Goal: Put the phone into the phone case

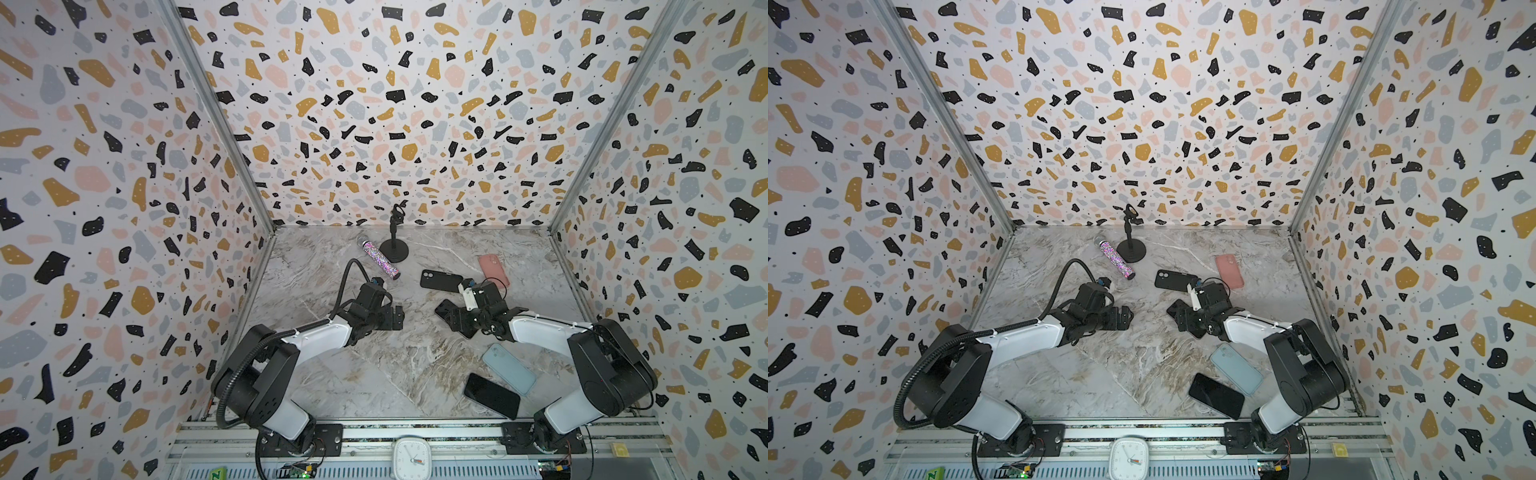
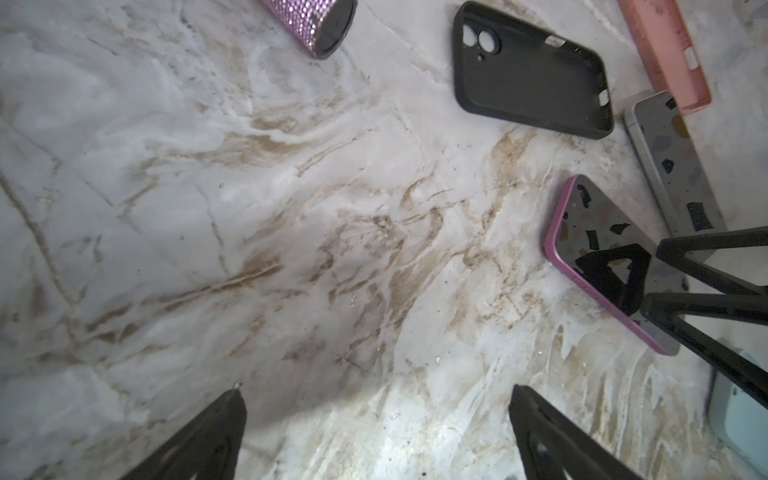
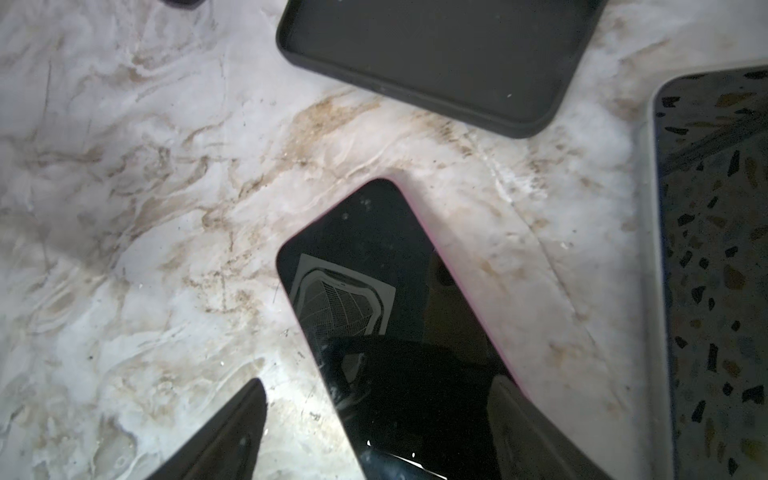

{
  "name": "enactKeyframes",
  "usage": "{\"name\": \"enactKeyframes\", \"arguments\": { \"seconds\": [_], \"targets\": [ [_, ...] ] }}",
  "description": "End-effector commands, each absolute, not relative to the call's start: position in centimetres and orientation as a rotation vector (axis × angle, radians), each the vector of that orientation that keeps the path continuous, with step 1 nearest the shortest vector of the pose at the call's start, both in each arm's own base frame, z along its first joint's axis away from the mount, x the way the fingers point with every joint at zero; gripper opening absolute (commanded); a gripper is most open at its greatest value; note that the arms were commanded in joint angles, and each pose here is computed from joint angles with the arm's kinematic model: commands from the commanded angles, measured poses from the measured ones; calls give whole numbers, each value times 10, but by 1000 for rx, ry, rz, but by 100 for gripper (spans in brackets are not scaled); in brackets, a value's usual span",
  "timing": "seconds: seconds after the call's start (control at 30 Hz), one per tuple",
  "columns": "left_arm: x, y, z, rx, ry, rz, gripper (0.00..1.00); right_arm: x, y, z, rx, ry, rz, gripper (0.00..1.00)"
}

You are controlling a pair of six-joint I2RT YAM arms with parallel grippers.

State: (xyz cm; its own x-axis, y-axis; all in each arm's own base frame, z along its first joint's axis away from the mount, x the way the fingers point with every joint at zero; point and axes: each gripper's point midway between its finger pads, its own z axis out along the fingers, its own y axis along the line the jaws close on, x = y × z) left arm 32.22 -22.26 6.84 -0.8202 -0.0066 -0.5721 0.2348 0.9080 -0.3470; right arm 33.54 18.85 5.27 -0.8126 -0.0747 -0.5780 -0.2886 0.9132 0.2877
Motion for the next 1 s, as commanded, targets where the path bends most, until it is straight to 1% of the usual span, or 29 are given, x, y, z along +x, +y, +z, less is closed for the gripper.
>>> {"name": "enactKeyframes", "arguments": {
  "seconds": [0.0, 0.13, 0.3, 0.47, 0.53, 0.63, 0.77, 0.97],
  "targets": [
    [327, -234, 91, 149, 2440, -621, 100, 363, 184, 79, -165, 2442, 485, 79],
    [326, -234, 88, 176, 2460, -603, 100, 393, 183, 89, -179, 2391, 409, 76],
    [326, -242, 88, 198, 2486, -634, 100, 446, 176, 101, -263, 2320, 265, 74],
    [328, -260, 93, 185, 2505, -746, 100, 485, 184, 100, -346, 2294, 231, 72],
    [327, -261, 90, 189, 2516, -754, 100, 497, 190, 102, -406, 2278, 219, 70],
    [324, -258, 85, 190, 2525, -744, 100, 506, 201, 103, -527, 2258, 218, 68],
    [325, -261, 81, 175, 2529, -765, 100, 504, 221, 98, -732, 2220, 274, 67],
    [326, -264, 78, 166, 2526, -787, 100, 507, 230, 83, -847, 2221, 282, 63]
  ]
}}
